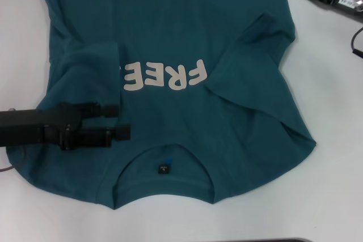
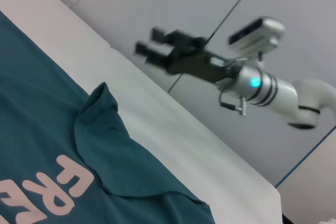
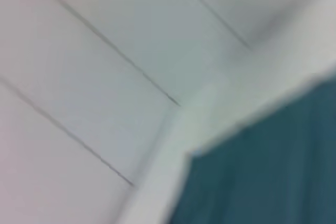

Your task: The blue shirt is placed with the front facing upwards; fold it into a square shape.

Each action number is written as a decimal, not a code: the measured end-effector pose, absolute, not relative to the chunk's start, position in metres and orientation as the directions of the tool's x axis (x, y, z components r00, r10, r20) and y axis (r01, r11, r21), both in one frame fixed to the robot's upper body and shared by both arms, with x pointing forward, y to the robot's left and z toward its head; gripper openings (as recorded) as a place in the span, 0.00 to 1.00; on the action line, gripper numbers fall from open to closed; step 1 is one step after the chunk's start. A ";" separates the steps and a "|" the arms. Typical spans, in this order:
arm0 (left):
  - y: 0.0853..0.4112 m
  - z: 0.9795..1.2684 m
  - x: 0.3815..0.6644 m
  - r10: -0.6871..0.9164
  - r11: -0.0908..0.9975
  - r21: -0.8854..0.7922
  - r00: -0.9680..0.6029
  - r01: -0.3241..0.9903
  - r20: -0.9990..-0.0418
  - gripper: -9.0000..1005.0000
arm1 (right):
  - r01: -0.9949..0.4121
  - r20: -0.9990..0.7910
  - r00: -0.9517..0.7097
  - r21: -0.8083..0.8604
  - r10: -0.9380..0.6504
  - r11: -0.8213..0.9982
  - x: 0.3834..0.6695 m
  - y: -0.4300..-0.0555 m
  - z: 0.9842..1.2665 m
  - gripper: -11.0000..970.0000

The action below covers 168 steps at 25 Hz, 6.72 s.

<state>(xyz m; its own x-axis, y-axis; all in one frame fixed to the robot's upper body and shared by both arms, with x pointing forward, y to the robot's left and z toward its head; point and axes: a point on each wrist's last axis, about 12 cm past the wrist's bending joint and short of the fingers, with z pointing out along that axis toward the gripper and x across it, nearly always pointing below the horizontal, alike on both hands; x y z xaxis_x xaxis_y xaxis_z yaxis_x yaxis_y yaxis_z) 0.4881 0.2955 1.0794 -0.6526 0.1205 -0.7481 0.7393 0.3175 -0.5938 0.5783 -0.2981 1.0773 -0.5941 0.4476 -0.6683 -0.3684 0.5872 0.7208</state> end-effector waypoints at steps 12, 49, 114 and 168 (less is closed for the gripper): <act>0.292 1.080 0.487 0.100 0.304 -0.601 -0.652 0.739 -0.752 0.87 | -0.656 -0.833 -0.365 0.547 0.416 0.520 0.531 -0.319 1.093 0.60; 0.396 1.082 0.470 -0.089 0.605 -0.673 -0.804 0.425 -0.588 0.87 | -0.783 -0.890 -0.367 0.452 0.269 0.427 0.507 -0.331 1.110 0.95; 0.404 1.054 0.461 -0.056 0.724 -0.632 -0.890 0.276 -0.453 0.45 | -0.746 -0.863 -0.399 0.502 0.309 0.437 0.516 -0.330 1.111 0.95; 0.400 1.069 0.467 0.023 0.683 -0.657 -0.909 0.319 -0.417 0.01 | -0.148 -0.372 -0.889 0.784 0.266 0.603 0.498 -0.363 1.071 0.94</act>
<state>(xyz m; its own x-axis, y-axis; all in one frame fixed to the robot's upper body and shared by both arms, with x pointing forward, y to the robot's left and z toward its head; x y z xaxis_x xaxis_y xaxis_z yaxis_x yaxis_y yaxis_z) 0.4666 0.4001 1.0688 -0.9087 0.0229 -0.4169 0.3186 0.6834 -0.6569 0.4977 -0.3635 1.0707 -0.8894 0.2655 -0.3722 -0.1479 0.6031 0.7838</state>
